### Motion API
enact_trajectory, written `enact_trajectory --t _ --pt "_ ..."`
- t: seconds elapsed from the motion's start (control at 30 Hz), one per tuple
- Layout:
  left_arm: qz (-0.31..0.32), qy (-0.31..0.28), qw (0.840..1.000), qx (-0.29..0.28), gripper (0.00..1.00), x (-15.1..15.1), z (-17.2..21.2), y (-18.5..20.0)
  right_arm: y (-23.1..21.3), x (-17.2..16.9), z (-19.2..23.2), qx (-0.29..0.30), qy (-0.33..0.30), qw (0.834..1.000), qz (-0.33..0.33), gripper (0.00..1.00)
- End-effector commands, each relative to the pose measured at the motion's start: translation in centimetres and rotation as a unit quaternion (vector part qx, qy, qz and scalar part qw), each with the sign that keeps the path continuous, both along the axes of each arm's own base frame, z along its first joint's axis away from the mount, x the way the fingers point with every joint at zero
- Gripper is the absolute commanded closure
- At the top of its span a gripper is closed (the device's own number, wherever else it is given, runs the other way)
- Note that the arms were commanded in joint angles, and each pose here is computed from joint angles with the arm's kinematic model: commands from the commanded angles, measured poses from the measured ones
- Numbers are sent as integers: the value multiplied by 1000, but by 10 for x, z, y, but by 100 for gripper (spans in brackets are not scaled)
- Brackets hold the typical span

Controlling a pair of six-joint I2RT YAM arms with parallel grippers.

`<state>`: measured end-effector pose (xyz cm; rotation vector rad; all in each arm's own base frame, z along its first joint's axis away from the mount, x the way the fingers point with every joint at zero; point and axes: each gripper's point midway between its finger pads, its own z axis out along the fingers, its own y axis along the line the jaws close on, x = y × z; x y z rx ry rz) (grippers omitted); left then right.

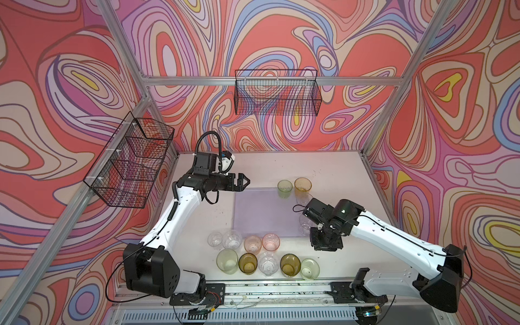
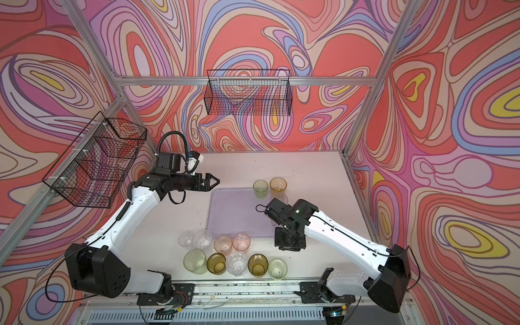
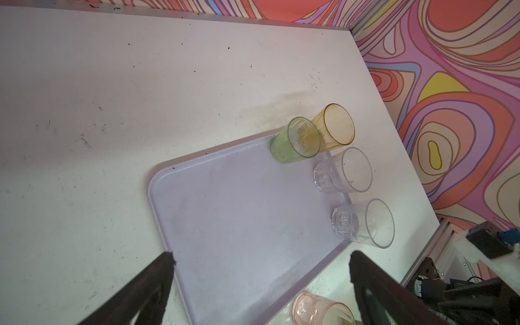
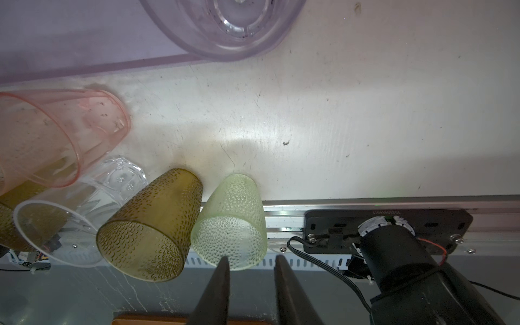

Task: Place the glasses into the tray
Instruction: 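Lower the right gripper over the pale-green textured glass at the row's end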

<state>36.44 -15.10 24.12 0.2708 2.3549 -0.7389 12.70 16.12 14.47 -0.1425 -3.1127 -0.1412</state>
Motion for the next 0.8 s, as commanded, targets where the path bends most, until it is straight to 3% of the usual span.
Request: enact_trajectory --t 0.0,0.77 --pt "-2 0 1000 4 0 1 -3 -1 4 -4 -5 9 -2 1000 -2 72" --pt "-2 5 1000 2 0 2 -6 -1 3 -37 -49 13 19 1000 -5 73"
